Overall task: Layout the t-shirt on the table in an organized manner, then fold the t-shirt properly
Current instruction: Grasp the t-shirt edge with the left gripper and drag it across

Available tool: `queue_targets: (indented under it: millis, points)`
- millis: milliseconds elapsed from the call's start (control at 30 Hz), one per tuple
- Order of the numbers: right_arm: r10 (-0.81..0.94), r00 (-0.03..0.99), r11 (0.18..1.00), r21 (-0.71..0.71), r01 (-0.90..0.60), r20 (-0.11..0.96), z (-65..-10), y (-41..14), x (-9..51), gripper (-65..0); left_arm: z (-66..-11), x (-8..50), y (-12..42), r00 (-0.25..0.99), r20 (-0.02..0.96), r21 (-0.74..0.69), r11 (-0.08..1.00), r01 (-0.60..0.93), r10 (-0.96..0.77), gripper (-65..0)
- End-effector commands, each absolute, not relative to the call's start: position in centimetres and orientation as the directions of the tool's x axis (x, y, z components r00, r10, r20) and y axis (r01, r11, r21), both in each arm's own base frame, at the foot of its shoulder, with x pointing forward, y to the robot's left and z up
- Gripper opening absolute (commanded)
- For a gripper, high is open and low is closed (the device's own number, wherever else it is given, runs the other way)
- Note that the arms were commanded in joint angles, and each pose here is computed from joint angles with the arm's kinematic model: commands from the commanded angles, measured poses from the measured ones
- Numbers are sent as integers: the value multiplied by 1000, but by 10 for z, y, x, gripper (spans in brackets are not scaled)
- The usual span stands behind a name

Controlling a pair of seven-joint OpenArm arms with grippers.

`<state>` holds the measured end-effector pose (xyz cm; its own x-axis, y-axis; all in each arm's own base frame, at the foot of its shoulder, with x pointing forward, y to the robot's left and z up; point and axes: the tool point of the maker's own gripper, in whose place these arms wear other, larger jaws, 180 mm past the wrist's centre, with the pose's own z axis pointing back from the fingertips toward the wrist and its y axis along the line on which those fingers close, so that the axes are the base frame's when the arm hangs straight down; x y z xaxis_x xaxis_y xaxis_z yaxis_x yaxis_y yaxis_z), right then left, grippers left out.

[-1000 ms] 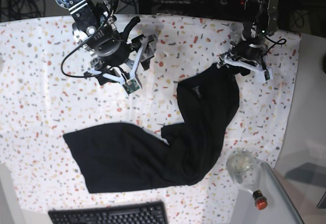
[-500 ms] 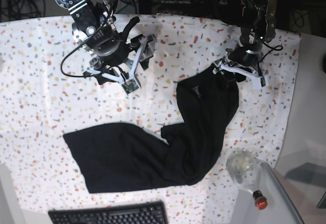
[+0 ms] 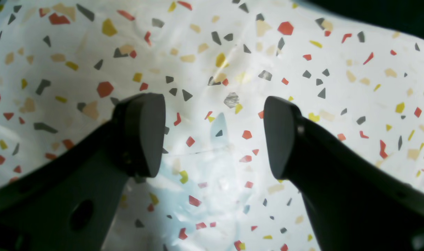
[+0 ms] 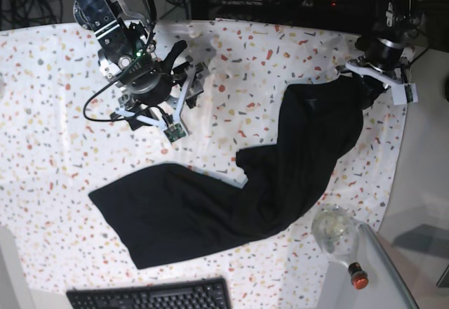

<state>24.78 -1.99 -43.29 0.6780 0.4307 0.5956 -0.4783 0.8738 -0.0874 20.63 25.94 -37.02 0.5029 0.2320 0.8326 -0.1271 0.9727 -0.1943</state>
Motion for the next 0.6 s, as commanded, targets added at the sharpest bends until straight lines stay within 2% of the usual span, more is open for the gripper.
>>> queue_targets:
  millis: [0, 200, 333, 433, 567]
  points:
    - [406, 651, 878, -75, -473, 641, -419, -9, 259, -233, -342, 209, 275, 433, 880, -152, 980, -131, 194, -650]
    - [394, 655, 883, -68, -464, 645, -418, -8, 261, -233, -269, 200, 327, 345, 935, -7, 977, -212, 82, -650]
    - [394, 660, 886, -71, -459, 639, -419, -11, 260, -233, -251, 217, 337, 301, 950, -6, 972, -233, 78, -650]
    - [337, 701, 924, -77, -375, 628, -423, -40, 264, -233, -255, 248, 302, 290, 950, -73, 987, -144, 113, -650]
    - [247, 746, 966, -95, -241, 618, -426, -87, 271, -233, -260, 295, 212, 296, 943, -184, 979, 82, 152, -650]
